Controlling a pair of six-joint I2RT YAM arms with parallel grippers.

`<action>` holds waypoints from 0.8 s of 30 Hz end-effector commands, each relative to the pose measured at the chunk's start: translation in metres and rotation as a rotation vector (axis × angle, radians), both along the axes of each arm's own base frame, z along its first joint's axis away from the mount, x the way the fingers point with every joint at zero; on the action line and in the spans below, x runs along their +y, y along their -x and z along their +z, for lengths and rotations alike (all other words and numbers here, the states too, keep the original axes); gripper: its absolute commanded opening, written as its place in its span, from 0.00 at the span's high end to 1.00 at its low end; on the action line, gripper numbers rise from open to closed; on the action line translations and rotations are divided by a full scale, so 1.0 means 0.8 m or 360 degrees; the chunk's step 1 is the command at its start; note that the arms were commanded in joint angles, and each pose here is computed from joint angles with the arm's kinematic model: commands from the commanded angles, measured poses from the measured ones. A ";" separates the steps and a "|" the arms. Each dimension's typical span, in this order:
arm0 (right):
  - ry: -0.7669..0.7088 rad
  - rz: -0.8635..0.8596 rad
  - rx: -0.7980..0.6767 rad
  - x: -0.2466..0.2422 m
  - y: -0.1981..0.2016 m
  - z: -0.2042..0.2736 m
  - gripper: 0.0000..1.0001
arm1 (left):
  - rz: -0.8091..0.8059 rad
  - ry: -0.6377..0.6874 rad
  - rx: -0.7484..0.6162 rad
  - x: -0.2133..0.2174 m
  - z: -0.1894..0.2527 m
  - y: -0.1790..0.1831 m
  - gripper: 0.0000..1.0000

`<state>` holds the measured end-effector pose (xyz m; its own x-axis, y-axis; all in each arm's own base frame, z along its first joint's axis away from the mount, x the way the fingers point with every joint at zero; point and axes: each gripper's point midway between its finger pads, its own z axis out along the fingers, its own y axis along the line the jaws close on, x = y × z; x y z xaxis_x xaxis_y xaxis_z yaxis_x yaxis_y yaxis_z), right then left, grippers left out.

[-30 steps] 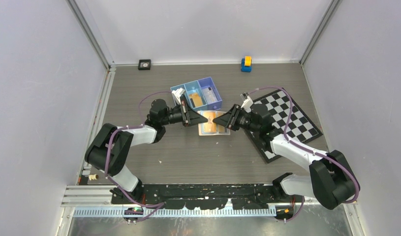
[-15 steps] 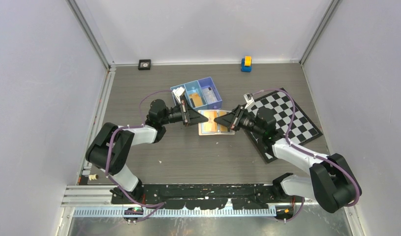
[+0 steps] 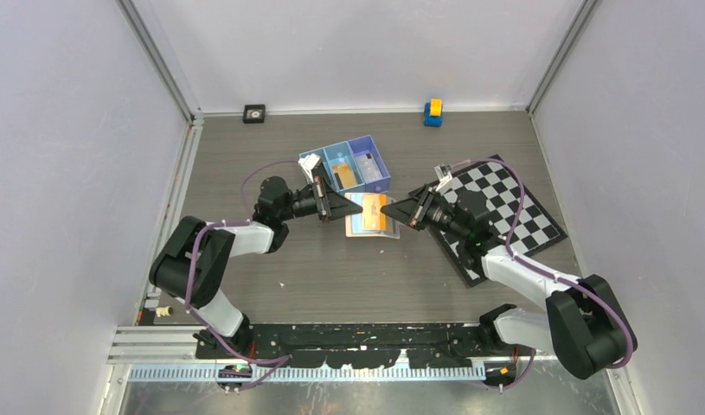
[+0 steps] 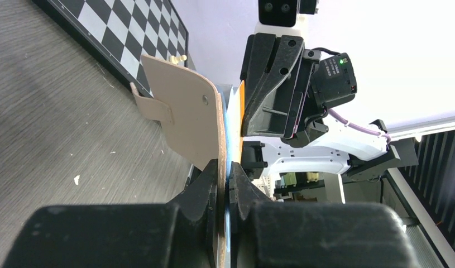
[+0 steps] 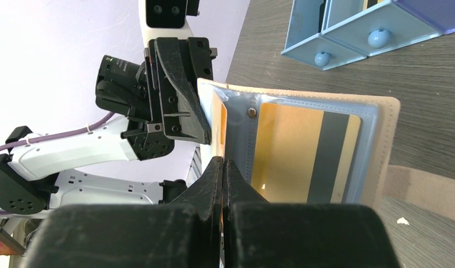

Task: Take the credit cards out of the card holder
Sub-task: Remove the credit card from the card holder.

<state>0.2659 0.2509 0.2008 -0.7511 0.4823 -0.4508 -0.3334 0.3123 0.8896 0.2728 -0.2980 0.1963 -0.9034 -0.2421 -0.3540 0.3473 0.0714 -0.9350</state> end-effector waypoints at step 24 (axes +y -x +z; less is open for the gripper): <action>0.0024 -0.0204 -0.0068 -0.032 -0.020 0.012 0.99 | 0.0204 -0.0064 -0.0156 0.039 0.025 -0.013 1.00</action>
